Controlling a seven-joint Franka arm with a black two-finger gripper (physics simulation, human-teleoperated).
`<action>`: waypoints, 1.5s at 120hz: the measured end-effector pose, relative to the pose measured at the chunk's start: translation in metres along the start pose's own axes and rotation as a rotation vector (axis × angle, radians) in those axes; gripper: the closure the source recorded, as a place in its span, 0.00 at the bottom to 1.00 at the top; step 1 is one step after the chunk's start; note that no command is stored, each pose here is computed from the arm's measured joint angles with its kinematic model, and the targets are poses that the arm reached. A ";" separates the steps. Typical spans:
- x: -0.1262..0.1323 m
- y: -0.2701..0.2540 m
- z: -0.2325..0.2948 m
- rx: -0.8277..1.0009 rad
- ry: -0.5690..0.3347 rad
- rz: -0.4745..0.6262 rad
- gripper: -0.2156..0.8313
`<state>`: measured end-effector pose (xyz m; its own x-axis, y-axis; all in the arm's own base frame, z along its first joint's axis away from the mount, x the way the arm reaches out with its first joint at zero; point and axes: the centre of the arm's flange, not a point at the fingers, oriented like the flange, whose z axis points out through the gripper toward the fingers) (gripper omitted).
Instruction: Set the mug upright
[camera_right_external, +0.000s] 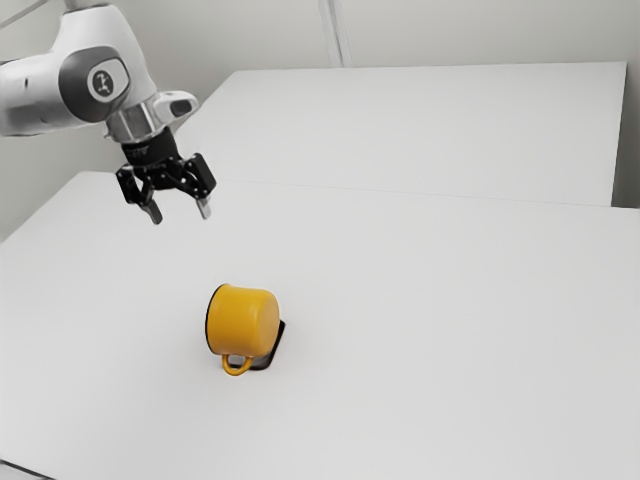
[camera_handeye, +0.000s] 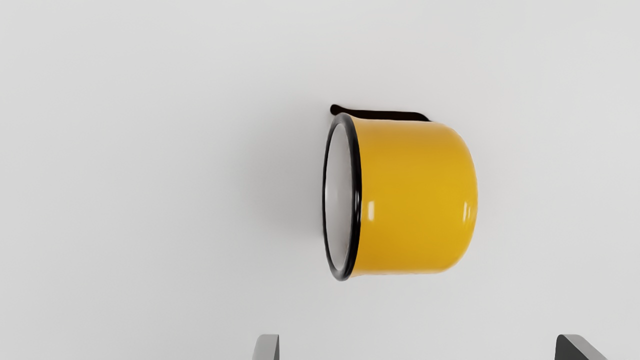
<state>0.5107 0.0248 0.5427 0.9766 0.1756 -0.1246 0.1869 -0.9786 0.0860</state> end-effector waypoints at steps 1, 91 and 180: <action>0.000 -0.002 0.002 -0.004 -0.002 -0.001 0.21; 0.009 -0.056 0.133 -0.318 0.093 0.033 0.21; -0.016 -0.064 0.212 -0.656 0.054 -0.027 0.21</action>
<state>0.4600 0.0618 0.3295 0.9714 0.2209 -0.0870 0.2211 -0.7086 0.6701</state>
